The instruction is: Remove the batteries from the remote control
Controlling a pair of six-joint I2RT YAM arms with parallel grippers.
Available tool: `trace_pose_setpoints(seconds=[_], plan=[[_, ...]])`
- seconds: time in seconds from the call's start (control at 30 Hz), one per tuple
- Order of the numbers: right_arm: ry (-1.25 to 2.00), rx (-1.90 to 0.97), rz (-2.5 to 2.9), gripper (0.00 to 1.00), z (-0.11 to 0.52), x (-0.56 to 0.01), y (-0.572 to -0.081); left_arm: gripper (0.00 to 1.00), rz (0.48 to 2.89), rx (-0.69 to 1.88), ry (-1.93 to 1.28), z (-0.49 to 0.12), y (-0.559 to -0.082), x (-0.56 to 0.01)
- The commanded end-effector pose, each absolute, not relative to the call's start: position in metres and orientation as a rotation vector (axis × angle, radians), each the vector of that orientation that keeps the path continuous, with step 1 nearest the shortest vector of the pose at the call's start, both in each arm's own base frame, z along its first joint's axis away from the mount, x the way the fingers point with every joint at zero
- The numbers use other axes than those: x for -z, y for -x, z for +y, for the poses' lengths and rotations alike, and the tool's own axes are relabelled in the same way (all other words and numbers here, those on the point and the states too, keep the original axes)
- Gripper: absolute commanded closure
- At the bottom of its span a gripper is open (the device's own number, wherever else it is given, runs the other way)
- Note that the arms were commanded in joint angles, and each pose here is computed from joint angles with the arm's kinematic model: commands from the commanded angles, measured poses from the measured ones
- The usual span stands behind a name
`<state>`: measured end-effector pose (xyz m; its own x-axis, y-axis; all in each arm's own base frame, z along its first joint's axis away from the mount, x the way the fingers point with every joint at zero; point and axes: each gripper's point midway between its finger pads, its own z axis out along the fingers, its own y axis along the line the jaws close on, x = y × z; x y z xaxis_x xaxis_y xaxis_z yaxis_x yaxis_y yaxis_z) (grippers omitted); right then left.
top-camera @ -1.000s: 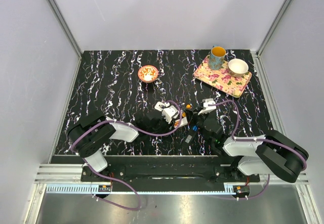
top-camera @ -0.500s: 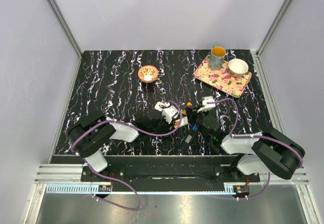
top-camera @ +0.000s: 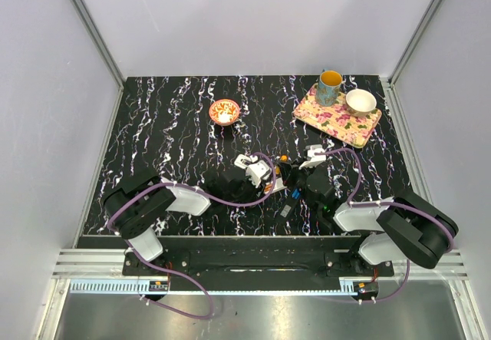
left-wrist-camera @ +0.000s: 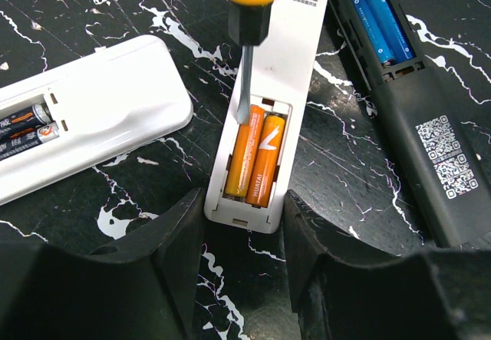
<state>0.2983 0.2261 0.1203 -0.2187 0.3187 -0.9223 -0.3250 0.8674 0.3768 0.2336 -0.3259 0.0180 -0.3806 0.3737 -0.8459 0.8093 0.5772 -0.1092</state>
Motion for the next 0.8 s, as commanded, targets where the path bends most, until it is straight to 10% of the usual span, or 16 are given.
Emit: trace_pose_setpoints(seconds=[0.0,0.77], plan=[[0.0,-0.629,1.703,1.0,0.23,-0.12,-0.296,0.91,2.101,0.701,-1.032,-0.322,-0.206,0.011],[-0.085,-0.529,1.824,1.0,0.208,-0.1,-0.302,0.92,2.103,0.691,-1.04,-0.32,-0.205,0.011]])
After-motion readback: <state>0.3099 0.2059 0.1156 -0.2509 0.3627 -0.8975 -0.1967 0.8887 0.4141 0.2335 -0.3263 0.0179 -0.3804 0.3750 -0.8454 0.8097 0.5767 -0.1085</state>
